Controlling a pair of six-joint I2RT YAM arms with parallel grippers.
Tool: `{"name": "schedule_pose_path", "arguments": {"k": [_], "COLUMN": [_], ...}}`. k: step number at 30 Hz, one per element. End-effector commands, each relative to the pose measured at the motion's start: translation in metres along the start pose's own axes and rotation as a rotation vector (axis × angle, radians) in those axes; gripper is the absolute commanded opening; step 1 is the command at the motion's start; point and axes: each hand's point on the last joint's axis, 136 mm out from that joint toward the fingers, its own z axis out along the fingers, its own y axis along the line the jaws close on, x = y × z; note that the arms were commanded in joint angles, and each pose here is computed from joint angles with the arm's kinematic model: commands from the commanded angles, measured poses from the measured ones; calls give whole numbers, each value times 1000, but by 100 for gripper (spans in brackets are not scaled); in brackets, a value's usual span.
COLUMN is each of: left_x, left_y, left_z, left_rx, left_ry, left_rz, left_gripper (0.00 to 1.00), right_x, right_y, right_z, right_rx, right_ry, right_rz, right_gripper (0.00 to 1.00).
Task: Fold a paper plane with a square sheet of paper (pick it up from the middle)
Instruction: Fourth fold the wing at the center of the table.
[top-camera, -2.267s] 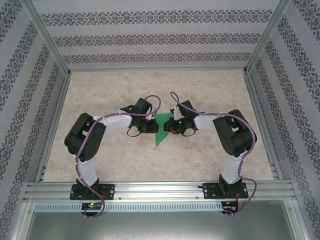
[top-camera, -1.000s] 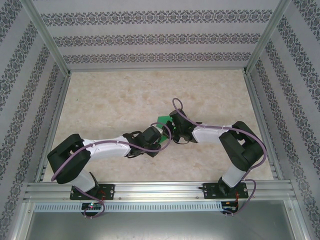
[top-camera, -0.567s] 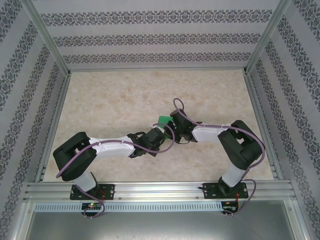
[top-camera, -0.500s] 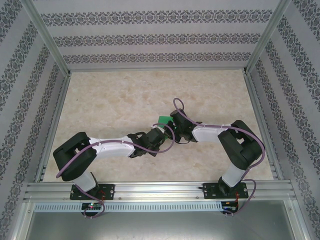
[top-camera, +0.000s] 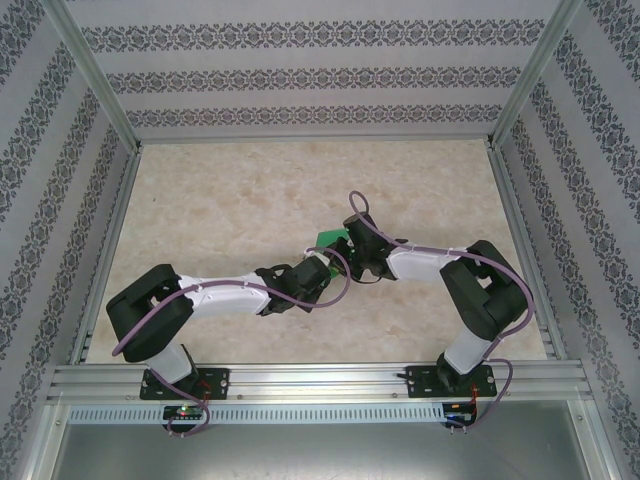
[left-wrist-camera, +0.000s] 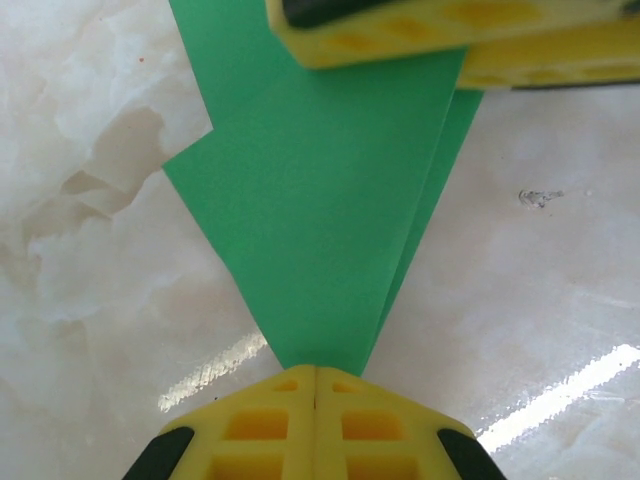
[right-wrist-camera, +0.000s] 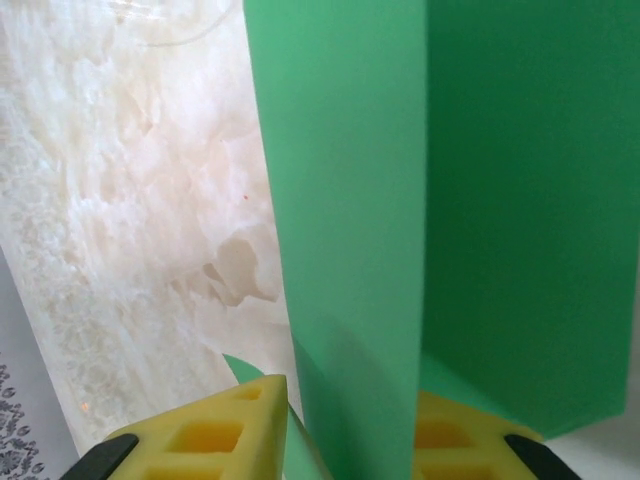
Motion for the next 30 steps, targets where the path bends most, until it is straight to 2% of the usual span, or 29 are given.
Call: {"name": "schedule_pose_path", "arguments": {"k": [1,3,11,15,24,27,30], "left_x": [-13,-14,-22,-23,-25,-24,-23], "left_y": [-4,-3,-12,-16,-10,-6,-7], "left_z": [-10,-13,-19,-12,3,6,5], "left_rx": [13,19,76,64,-27,-51,-58], "left_ry": [-79,-95,-130,-106,-96,-100,-106], "left_rz": [1,-15,-20,6,8,-7,-9], "left_gripper": [5,8,38,43,42,38,30], "right_x": [-10,-12,-11,-12,-12,-12,-13], "right_y": [13,14,17,18,18,18,15], "right_z": [-13,-14,-12,-12,-13,-14,-13], "right_rx": [-37,-47,-50,-56,-59,-56,-45], "right_ry": [2,19,69,69,79,77,73], "right_rz": [-55,-66,-99,-97,-93,-93,-89], "right_gripper": [25,21,10,9,9,9,9]}}
